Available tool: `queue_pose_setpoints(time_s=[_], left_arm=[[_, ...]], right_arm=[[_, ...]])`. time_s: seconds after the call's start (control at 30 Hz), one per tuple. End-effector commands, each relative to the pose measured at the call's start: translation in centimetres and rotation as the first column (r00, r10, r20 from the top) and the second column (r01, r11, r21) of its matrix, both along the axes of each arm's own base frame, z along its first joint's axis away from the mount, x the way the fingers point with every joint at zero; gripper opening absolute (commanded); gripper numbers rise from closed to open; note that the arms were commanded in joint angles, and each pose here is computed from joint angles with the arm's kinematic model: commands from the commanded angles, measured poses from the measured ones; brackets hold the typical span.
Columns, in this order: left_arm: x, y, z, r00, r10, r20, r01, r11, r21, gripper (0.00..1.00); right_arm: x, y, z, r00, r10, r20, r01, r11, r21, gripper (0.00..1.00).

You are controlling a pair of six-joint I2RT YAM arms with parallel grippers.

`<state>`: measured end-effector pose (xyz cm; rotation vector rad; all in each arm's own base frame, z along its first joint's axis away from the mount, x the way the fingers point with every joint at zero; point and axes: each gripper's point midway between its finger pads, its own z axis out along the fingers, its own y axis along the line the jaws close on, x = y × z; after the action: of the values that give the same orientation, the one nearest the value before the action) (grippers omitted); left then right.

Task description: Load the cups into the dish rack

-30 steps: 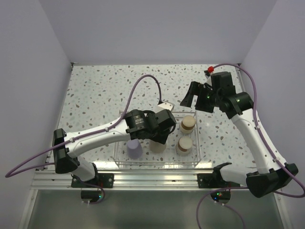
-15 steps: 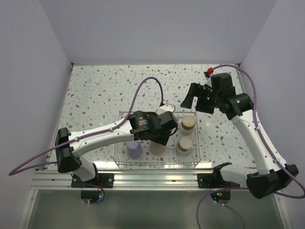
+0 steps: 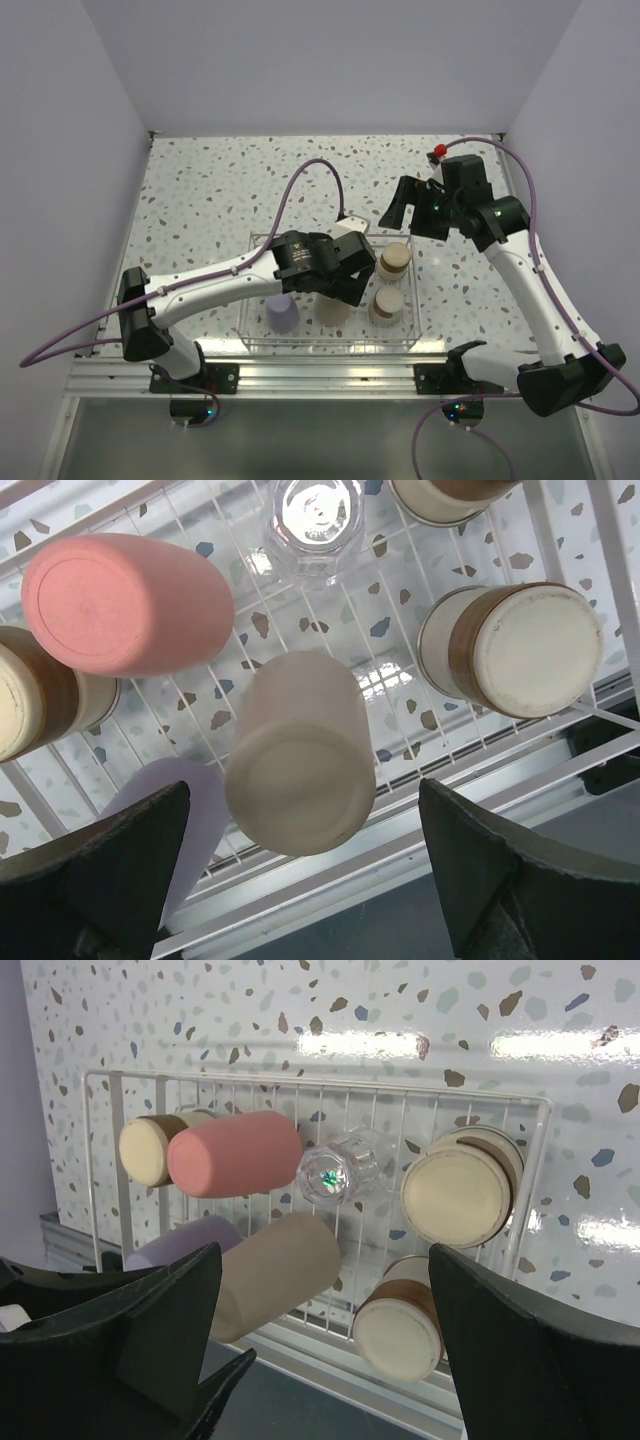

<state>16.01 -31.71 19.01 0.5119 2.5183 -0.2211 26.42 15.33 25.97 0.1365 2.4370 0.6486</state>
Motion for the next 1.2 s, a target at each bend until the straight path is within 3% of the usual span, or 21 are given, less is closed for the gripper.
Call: queue_pose_setpoints(time_s=[0.0, 0.17, 0.47, 0.6, 0.77, 0.8, 0.87, 0.9, 1.03, 1.17], left_arm=[[0.8, -1.2, 2.7, 0.998, 0.024, 0.052, -0.020, 0.998, -0.067, 1.00], [1.6, -0.9, 6.2, 0.993, 0.052, 0.109, -0.041, 0.994, -0.102, 1.00], [4.5, 4.8, 12.1, 0.931, 0.177, 0.320, -0.154, 0.983, -0.096, 1.00], [9.1, 11.4, 13.5, 0.845, 0.388, 0.367, -0.357, 0.922, -0.150, 1.00], [12.7, 19.0, 14.8, 0.749, 0.504, 0.430, -0.445, 0.864, -0.236, 1.00], [13.6, 21.2, 15.4, 0.675, 0.564, 0.475, -0.510, 0.822, -0.252, 1.00], [13.6, 24.7, 14.6, 0.597, 0.594, 0.540, -0.589, 0.781, -0.207, 1.00], [14.3, 25.1, 15.0, 0.556, 0.616, 0.558, -0.592, 0.765, -0.255, 1.00], [15.6, 27.7, 11.7, 0.520, 0.647, 0.557, -0.618, 0.736, -0.277, 1.00], [16.5, 31.7, 7.9, 0.430, 0.686, 0.587, -0.690, 0.669, -0.277, 1.00]], right_arm=[[-0.2, -0.1, 0.8, 0.999, 0.011, 0.043, -0.011, 1.000, 0.001, 0.87], [-0.1, -0.3, 1.3, 0.998, 0.003, 0.055, -0.002, 1.000, -0.007, 0.87], [0.8, -0.6, 5.4, 0.988, -0.024, 0.151, 0.022, 1.000, 0.010, 0.87], [0.7, -1.1, 6.7, 0.980, -0.035, 0.195, 0.036, 0.999, -0.003, 0.87], [0.2, -1.9, 7.7, 0.971, -0.051, 0.233, 0.055, 0.998, -0.010, 0.87], [0.1, -2.0, 7.8, 0.969, -0.053, 0.240, 0.057, 0.998, -0.011, 0.87], [-0.3, -2.4, 8.3, 0.964, -0.062, 0.258, 0.068, 0.998, -0.014, 0.88], [-0.3, -2.5, 8.2, 0.964, -0.065, 0.259, 0.072, 0.997, -0.017, 0.88], [-1.0, -3.2, 8.5, 0.958, -0.066, 0.280, 0.079, 0.996, -0.036, 0.88], [-2.2, -4.2, 8.6, 0.953, -0.080, 0.294, 0.099, 0.994, -0.052, 0.89]])
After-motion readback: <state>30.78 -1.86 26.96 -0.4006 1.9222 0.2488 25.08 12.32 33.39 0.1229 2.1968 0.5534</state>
